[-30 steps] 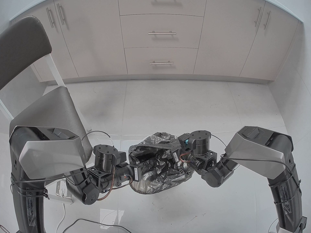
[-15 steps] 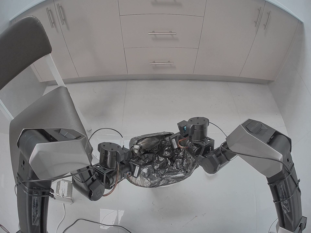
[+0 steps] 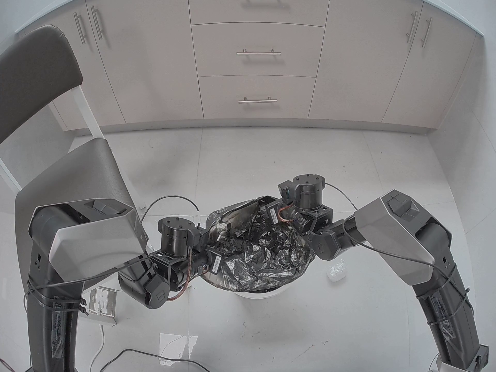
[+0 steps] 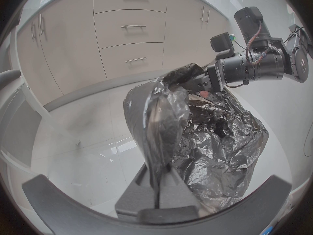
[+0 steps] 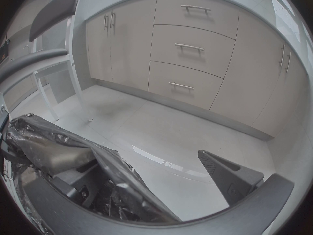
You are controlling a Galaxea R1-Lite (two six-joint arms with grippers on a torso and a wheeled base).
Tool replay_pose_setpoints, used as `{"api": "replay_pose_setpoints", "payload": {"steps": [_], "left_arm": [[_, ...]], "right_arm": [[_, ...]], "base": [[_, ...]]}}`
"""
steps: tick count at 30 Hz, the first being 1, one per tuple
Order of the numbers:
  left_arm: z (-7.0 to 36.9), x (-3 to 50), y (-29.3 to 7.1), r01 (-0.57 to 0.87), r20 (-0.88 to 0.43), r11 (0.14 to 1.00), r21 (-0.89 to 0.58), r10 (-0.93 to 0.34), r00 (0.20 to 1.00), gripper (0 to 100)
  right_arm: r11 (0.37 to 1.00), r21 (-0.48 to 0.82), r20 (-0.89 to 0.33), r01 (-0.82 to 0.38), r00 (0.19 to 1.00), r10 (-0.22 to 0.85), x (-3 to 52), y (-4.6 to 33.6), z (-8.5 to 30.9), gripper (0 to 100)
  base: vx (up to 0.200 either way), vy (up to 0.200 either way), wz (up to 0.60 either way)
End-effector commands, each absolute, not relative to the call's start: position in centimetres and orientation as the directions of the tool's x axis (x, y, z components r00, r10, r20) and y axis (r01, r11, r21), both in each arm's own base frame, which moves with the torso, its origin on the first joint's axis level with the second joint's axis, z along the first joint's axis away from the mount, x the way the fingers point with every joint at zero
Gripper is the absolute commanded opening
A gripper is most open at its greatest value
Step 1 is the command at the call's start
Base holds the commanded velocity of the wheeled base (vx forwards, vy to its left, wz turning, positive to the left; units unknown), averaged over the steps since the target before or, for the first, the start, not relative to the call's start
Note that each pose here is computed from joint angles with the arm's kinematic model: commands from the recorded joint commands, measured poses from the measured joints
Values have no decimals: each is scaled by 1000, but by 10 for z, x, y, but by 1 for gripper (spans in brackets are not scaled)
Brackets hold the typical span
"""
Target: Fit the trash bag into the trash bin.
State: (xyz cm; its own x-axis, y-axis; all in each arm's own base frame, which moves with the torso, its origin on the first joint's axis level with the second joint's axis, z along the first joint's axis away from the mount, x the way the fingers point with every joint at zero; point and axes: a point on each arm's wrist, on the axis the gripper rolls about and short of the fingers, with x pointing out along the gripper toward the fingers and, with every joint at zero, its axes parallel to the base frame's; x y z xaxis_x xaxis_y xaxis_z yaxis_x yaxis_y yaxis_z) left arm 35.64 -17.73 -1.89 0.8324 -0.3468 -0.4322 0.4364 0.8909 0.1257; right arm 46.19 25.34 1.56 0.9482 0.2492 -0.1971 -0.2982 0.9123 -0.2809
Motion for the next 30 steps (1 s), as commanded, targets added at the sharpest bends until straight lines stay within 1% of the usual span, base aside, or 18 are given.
{"api": "replay_pose_setpoints", "payload": {"steps": [1, 8, 13, 22, 23, 28, 30], "left_arm": [[-15, 369, -171, 412, -427, 902, 131, -324, 845, 0], [-21, 380, -168, 403, -434, 906, 127, -315, 844, 0], [-25, 380, -166, 404, -477, 907, 120, -304, 825, 0], [-25, 381, -165, 393, -479, 911, 124, -292, 828, 0], [-25, 382, -164, 391, -479, 912, 123, -291, 828, 100], [-24, 384, -160, 386, -476, 915, 120, -289, 831, 100], [-22, 382, -160, 387, -473, 914, 120, -290, 832, 100]], "right_arm": [[911, -284, -215, -297, 946, 242, 476, 257, 2, 100], [911, -285, -218, -297, 946, 240, 491, 264, -6, 100], [902, -297, -297, -314, 928, 225, 491, 261, -29, 100], [903, -296, -304, -311, 927, 220, 492, 259, -28, 100], [903, -296, -303, -311, 927, 220, 492, 259, -27, 100], [905, -295, -297, -308, 929, 219, 493, 258, -23, 100], [907, -292, -283, -303, 934, 220, 493, 257, -14, 100]], "base": [[0, 0, 0], [0, 0, 0], [0, 0, 0], [0, 0, 0], [0, 0, 0], [0, 0, 0], [0, 0, 0]]}}
